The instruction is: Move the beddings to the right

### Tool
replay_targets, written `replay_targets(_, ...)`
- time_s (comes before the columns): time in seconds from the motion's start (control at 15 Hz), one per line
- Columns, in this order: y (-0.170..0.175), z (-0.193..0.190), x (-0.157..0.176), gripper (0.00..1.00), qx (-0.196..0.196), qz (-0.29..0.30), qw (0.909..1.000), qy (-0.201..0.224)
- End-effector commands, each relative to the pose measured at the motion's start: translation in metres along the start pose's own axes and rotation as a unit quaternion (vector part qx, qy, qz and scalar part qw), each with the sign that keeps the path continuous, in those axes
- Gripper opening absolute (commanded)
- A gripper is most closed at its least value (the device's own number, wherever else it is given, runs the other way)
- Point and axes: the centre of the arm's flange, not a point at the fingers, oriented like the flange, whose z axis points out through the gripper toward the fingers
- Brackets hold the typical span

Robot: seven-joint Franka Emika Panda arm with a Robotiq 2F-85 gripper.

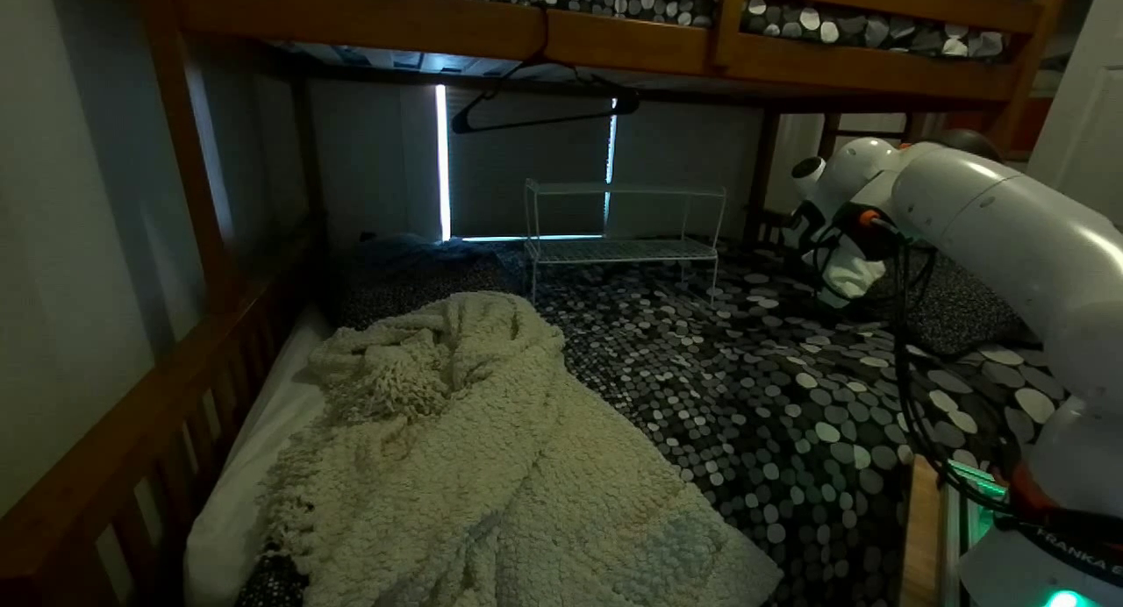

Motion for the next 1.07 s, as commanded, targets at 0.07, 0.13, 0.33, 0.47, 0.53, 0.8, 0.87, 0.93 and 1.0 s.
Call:
replay_targets(0.07,-0.003,0.002,0.018,0.03,-0.037,0.094,0.994,0.04)
replay_targets(0.13,-0.003,0.006,0.024,0.03,-0.047,0.117,0.991,0.045)
replay_targets(0.33,-0.007,0.019,0.033,0.03,-0.083,0.186,0.9774,0.057)
replay_targets(0.47,-0.012,0.033,0.038,0.03,-0.113,0.229,0.9647,0.066)
replay_targets(0.53,-0.016,0.042,0.043,0.03,-0.132,0.247,0.9577,0.066)
replay_targets(0.8,-0.014,0.076,0.053,0.03,-0.222,0.305,0.9234,0.07)
replay_targets(0.87,-0.012,0.082,0.051,0.03,-0.234,0.303,0.9213,0.068)
replay_targets(0.93,-0.008,0.088,0.048,0.03,-0.241,0.306,0.9187,0.069)
replay_targets(1.0,-0.006,0.094,0.044,0.03,-0.249,0.308,0.9155,0.072)
